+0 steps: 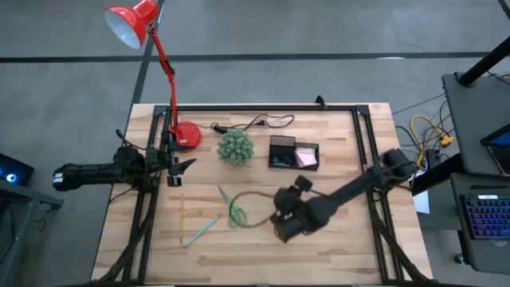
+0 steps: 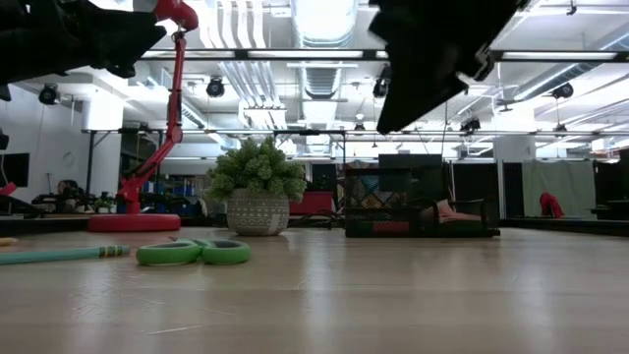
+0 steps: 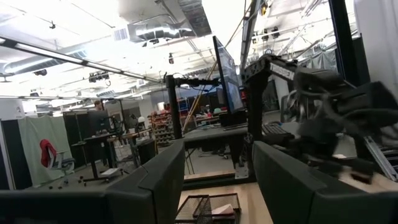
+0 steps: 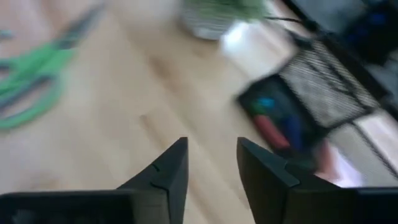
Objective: Pick and place office supplies into organizer
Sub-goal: Put the green scissor into the black desk organizer
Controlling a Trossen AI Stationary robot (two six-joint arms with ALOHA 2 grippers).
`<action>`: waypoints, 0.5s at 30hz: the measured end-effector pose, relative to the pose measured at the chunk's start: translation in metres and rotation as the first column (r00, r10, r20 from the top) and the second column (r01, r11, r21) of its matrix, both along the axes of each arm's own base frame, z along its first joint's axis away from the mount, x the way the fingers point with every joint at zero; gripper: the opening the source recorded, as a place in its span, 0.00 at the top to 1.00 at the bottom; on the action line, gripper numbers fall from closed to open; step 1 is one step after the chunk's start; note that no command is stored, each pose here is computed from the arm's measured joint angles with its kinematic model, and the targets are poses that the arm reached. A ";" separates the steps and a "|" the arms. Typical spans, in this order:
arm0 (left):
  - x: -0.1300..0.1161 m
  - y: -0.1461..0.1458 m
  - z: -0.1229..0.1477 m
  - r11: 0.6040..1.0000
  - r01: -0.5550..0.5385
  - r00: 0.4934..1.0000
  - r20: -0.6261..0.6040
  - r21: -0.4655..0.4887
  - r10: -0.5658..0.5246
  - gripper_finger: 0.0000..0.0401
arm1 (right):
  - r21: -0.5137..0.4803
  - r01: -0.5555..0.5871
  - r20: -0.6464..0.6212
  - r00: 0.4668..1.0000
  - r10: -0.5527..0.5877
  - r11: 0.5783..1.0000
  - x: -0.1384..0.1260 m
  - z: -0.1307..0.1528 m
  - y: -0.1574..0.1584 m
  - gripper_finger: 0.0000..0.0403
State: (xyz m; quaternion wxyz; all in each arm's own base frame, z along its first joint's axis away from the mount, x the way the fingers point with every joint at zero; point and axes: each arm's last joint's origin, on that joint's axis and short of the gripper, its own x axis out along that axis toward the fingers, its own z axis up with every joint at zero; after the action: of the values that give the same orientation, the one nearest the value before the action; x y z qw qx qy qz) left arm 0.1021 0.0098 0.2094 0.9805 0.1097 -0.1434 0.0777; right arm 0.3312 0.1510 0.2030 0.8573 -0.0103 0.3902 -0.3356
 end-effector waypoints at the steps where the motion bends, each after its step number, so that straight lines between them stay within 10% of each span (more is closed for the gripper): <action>1: 0.000 0.000 0.000 1.000 0.000 1.000 0.000 0.000 0.000 0.56 | 0.006 -0.036 -0.003 0.999 0.036 0.999 -0.001 0.000 0.006 0.71; 11: 0.000 0.000 -0.001 1.000 0.001 1.000 -0.008 -0.002 -0.001 0.56 | 0.097 -0.437 0.123 0.897 0.425 0.894 -0.017 0.007 0.060 0.84; 15: 0.000 0.000 -0.001 1.000 0.001 1.000 -0.011 -0.003 -0.001 0.56 | 0.105 -0.669 0.324 0.723 0.610 0.736 -0.012 0.014 0.080 0.88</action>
State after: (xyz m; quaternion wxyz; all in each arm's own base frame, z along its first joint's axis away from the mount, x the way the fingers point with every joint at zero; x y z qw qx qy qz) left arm 0.1025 0.0099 0.2084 0.9814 0.1088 -0.1380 0.0769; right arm 0.3191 0.2315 0.2167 0.9606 -0.0069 0.2763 0.0287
